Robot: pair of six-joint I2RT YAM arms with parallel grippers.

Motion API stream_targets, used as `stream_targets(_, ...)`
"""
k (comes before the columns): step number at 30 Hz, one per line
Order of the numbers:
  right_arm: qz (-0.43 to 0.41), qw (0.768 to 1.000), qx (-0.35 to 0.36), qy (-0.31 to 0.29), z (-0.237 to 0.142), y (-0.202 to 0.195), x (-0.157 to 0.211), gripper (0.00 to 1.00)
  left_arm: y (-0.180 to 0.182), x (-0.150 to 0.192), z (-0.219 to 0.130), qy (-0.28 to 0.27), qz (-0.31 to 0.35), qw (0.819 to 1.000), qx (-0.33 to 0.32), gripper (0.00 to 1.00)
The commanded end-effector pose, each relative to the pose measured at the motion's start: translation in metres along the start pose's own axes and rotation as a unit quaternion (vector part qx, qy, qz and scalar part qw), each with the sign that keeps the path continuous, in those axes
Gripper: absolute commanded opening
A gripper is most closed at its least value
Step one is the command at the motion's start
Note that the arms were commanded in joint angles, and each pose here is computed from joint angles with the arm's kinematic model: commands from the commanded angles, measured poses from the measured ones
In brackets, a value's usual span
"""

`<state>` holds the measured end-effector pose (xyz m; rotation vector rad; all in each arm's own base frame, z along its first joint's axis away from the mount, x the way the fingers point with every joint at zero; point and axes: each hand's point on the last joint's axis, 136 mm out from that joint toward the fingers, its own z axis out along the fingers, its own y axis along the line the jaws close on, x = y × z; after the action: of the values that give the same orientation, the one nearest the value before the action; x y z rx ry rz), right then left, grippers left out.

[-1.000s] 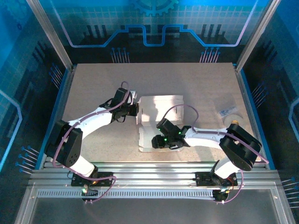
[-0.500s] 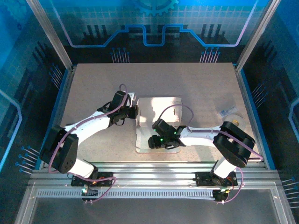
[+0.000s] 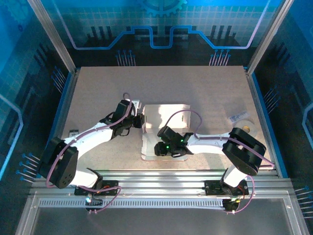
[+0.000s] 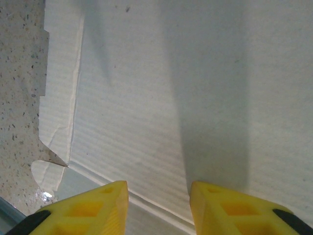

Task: Fold the paper box

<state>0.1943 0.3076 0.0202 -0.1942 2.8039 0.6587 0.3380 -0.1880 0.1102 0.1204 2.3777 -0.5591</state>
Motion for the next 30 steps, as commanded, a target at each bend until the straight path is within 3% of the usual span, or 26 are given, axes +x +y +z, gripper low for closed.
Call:
stream_targets(1,0.002,1.000,0.016,-0.004,0.009,0.000,0.003,0.41,0.009,0.037,0.002,0.044,-0.016,0.999,-0.012,0.11)
stream_targets(13,0.008,1.000,0.013,-0.013,0.009,-0.001,0.004,0.41,0.018,0.042,-0.016,-0.031,-0.016,0.999,-0.006,0.09)
stream_targets(20,0.007,1.000,0.005,-0.009,0.011,0.003,0.006,0.40,0.017,0.043,-0.022,-0.049,-0.019,0.999,0.004,0.15)
stream_targets(30,-0.002,1.000,-0.004,-0.002,0.013,0.009,0.010,0.39,0.005,0.031,-0.023,-0.069,-0.007,0.997,0.022,0.13)
